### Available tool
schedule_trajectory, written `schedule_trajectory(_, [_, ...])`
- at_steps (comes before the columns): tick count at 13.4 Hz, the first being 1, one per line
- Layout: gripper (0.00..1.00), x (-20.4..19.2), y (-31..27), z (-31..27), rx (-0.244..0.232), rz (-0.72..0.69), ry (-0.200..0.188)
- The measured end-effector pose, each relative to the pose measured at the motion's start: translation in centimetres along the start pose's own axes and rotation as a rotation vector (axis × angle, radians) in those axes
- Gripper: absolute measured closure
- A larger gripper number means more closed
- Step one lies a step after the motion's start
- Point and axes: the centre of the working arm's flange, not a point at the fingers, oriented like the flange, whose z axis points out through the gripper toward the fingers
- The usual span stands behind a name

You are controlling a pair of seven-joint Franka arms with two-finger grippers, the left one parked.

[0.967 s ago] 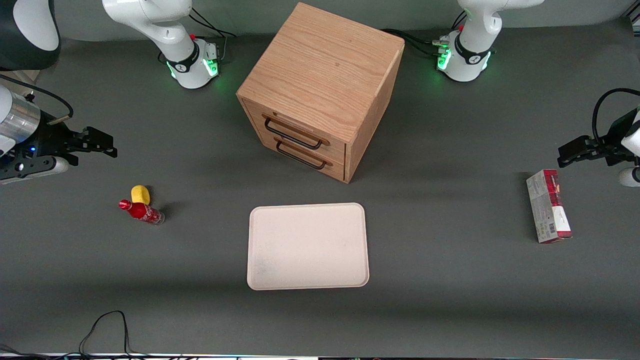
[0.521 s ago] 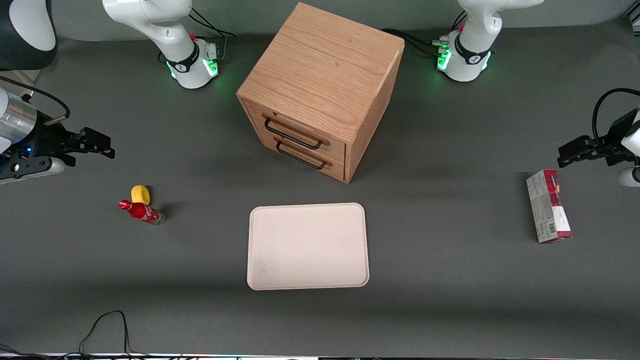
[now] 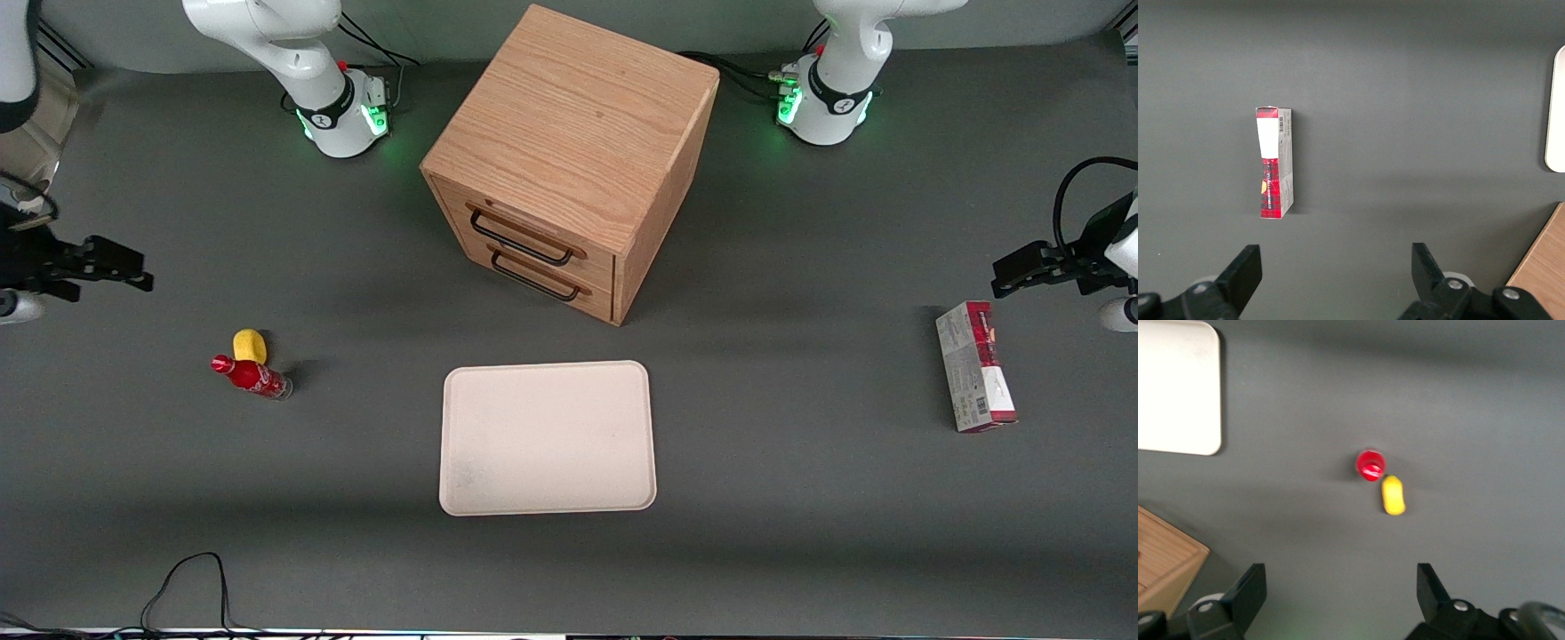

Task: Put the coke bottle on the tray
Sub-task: 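Move the right gripper toward the red Coca-Cola bottle, then lower the open right gripper over the bottle neck and close it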

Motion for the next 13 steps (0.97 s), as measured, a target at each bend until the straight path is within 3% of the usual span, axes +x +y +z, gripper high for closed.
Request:
schedule_trajectory(2, [0.00,1.5,2.0,-0.2,0.005,-0.010,-0.033])
schedule_trajectory(8, [0.00,2.7,1.8,0.6,0.011,-0.020,-0.073])
schedule_trajectory(11, [0.00,3.3,1.9,4.0,0.021,-0.020,-0.110])
schedule_trajectory(13, [0.00,4.2,2.2,8.3,0.019,-0.020,-0.104])
